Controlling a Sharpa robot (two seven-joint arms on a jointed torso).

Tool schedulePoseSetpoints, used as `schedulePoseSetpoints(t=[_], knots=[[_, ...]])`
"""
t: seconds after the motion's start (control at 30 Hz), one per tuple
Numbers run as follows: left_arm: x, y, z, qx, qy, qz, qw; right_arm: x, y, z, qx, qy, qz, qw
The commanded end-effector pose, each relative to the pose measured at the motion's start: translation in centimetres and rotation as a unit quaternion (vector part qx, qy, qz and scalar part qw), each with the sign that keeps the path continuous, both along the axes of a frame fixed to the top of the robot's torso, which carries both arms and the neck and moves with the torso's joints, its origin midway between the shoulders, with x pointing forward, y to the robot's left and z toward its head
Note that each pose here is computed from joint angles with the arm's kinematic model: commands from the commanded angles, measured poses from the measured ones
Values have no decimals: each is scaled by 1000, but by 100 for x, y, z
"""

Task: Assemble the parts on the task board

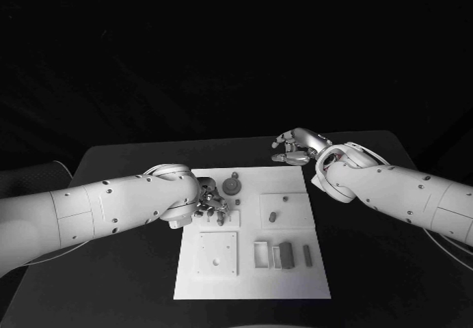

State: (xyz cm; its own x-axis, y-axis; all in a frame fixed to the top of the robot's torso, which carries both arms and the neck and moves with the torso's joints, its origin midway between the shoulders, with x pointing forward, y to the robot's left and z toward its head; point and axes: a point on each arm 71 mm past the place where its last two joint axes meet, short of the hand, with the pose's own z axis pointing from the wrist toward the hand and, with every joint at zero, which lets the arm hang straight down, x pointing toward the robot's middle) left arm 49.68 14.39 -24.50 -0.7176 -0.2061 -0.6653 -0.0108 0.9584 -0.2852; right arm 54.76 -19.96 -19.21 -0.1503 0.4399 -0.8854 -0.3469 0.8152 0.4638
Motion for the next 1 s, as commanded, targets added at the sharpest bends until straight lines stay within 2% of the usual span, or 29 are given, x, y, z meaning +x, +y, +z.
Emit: schedulePoseSetpoints(t=[0.03, 0.4, 1.0], knots=[[-19, 3, -14, -5, 5, -2, 1000, -5, 10, -7, -5, 2, 6, 1000], [-20, 34, -6, -8, 1, 2, 1000, -5, 4, -11, -5, 2, 5, 1000], [-28, 30, -16, -15, 13, 0, 1000, -6, 4, -17, -5, 2, 5, 1000]])
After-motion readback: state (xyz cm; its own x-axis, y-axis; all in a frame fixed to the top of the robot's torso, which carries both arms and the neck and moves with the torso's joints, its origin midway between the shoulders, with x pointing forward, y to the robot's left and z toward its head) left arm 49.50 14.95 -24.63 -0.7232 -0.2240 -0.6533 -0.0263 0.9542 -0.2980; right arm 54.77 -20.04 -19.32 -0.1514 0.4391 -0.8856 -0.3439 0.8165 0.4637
